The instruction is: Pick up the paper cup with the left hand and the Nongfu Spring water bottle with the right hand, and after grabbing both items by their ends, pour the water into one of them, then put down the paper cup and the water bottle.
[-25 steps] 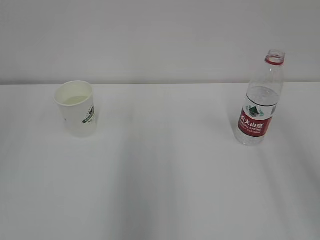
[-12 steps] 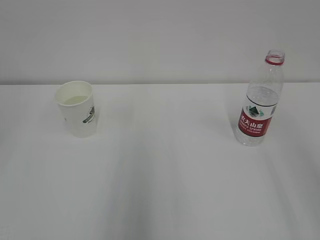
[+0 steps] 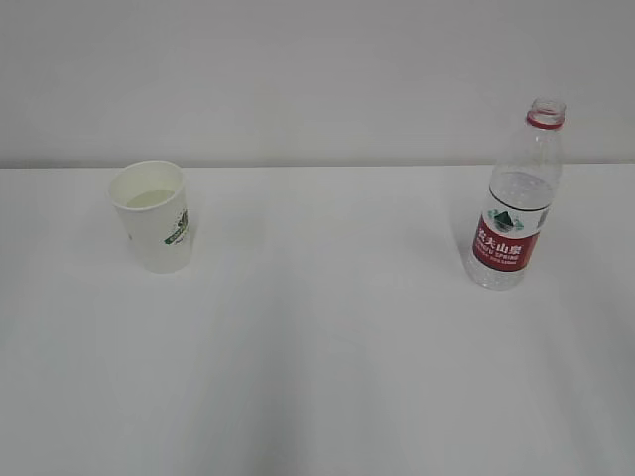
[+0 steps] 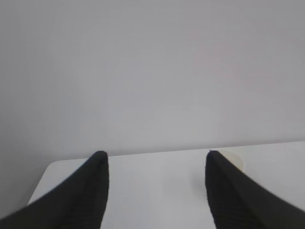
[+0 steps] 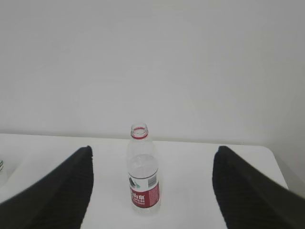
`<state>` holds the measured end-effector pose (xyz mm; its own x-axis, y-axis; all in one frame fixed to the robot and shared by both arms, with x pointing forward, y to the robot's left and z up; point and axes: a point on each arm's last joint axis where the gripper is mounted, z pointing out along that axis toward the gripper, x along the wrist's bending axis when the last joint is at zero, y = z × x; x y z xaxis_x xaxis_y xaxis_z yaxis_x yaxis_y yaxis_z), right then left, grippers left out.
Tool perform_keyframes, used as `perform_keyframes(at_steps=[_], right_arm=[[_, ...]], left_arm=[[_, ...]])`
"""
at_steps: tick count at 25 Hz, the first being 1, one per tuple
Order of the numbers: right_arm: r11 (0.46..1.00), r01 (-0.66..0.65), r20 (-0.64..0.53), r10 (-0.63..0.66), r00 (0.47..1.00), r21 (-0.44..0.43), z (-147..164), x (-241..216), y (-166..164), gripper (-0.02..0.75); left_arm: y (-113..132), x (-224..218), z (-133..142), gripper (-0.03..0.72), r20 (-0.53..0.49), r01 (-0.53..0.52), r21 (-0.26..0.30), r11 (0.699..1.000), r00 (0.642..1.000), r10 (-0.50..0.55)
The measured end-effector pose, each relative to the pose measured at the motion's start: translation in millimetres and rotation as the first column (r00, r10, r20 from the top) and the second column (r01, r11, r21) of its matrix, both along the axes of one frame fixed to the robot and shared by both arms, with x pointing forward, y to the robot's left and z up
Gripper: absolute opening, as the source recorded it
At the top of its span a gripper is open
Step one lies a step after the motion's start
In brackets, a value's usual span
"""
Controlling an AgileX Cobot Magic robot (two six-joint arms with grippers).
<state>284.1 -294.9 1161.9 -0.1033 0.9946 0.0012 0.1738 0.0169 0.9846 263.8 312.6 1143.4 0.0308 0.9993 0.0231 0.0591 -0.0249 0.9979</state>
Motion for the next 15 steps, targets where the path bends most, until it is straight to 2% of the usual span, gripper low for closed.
perform_keyframes(at_steps=[2,5,11,15], right_arm=[[1.0,0.001,-0.026,-0.001,1.0,-0.003,-3,-3,0,0.587],[1.0,0.002,-0.053,-0.002,0.999,-0.007,-6,-8,-1,0.587],[1.0,0.001,-0.086,-0.003,0.996,-0.019,-12,-21,-3,0.587],[0.999,-0.002,-0.14,-0.003,0.99,-0.038,-16,-26,-4,0.587]], left_arm=[[0,-2,-2,0.469,-0.014,0.002,0.009,1.0,1.0,-0.002],[0,-6,-5,0.469,-0.045,0.018,-0.009,1.0,0.999,-0.018],[-2,-13,-11,0.469,-0.15,0.051,0.02,0.999,0.987,-0.047],[-1,-19,-8,0.469,-0.176,0.051,0.023,0.998,0.983,-0.047]])
